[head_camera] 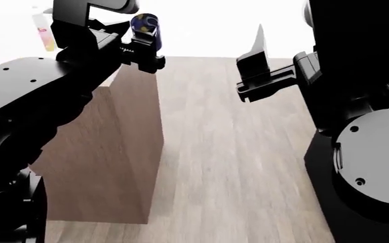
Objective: Move the drinks to the dining counter.
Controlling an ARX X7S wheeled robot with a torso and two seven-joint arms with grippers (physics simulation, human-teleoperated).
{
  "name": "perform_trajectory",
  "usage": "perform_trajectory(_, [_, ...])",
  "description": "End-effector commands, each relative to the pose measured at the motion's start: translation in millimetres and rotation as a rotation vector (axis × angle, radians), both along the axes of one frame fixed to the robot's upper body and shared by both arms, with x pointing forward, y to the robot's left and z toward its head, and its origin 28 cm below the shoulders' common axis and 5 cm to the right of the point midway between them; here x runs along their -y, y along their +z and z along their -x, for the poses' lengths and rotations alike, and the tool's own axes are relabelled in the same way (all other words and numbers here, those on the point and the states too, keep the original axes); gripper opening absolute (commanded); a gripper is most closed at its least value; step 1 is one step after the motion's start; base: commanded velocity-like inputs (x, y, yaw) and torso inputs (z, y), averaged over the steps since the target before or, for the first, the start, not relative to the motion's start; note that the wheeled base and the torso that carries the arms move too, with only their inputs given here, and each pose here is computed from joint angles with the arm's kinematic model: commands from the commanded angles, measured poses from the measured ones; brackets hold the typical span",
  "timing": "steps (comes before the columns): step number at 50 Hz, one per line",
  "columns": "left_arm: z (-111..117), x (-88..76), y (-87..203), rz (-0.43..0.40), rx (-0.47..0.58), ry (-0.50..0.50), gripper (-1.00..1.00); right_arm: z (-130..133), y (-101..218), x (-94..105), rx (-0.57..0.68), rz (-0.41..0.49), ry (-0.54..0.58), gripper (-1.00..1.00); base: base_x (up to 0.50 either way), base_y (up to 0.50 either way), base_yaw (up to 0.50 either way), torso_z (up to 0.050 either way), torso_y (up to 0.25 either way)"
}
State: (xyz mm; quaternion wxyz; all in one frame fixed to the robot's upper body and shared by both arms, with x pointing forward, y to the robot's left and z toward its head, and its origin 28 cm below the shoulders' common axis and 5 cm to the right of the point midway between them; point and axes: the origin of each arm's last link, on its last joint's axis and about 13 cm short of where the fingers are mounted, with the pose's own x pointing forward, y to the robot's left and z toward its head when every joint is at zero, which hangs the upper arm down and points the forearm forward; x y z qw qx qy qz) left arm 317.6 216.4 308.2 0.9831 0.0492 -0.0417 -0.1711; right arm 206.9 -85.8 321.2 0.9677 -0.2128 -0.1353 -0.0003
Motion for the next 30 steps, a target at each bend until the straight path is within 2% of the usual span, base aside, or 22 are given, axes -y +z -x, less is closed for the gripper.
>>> perform_trajectory(1, [1.5,-4.4,2.6,0.009,0.019,0.026,-1.00,-0.5,-1.6,-3.2,-0.019,0.002,0.045,1.00,-0.50,-0.03,0.00,0.000,0.000])
perform_trajectory(2, [1.8,-4.7,2.0,0.011,0.017,0.026,-1.00,-0.1,-1.5,-3.6,-0.028,-0.006,0.075,1.00,-0.50,-0.03,0.00,0.000,0.000])
perform_trajectory(30, [1.6,-3.1,5.9,0.006,0.022,0.027,-1.00,-1.9,-1.9,-0.3,-0.018,0.007,0.024,1.00,-0.50,-0.02,0.00,0.000,0.001])
